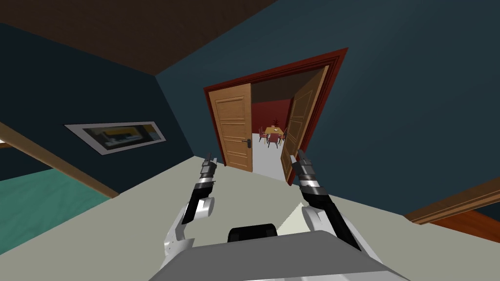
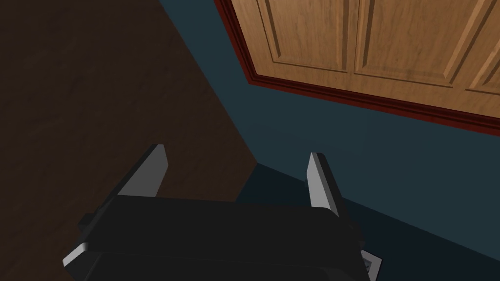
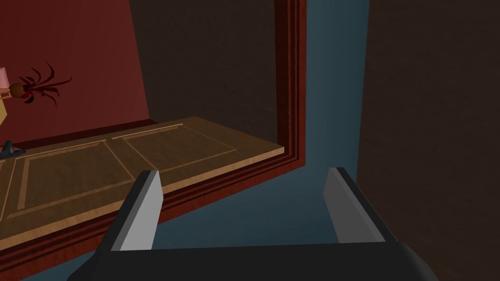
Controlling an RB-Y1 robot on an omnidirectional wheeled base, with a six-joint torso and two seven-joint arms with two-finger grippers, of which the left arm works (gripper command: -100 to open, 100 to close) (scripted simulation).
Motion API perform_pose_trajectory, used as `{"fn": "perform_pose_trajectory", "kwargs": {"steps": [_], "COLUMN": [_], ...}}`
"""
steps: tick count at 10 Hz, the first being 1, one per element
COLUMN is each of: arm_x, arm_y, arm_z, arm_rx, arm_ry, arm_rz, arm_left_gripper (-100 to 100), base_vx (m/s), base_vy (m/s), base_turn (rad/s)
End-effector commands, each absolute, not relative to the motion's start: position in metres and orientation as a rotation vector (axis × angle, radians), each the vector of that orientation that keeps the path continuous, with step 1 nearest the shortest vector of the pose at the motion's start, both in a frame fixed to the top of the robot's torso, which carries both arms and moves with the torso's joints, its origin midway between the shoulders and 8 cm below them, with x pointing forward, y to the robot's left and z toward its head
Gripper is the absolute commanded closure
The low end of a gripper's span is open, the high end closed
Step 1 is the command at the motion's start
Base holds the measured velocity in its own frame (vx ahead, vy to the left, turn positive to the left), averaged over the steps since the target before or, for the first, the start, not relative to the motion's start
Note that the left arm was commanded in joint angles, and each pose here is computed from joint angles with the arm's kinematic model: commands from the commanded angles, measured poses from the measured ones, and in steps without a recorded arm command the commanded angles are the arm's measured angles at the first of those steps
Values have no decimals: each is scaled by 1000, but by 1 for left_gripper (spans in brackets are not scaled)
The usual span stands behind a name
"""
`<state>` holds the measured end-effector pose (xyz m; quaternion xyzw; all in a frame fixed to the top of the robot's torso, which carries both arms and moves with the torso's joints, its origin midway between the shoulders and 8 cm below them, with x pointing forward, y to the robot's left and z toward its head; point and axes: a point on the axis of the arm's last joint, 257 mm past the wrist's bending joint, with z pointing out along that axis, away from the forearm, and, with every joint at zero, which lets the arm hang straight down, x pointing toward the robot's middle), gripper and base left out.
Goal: Push the door open
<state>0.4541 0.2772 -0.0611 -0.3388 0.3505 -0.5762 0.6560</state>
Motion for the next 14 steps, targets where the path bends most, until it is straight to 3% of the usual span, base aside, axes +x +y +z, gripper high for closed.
{"fn": "perform_pose_trajectory", "kwargs": {"steps": [1, 14], "arm_x": [464, 523], "arm_y": [276, 264], "arm_z": [-71, -131], "arm_rx": [-779, -849], "arm_ry": [812, 920], "arm_rz": [-1306, -1302], "arm_left_gripper": [-100, -100], "base_vx": [104, 74], "base_vy": [21, 22], "base_turn": [-49, -38]}}
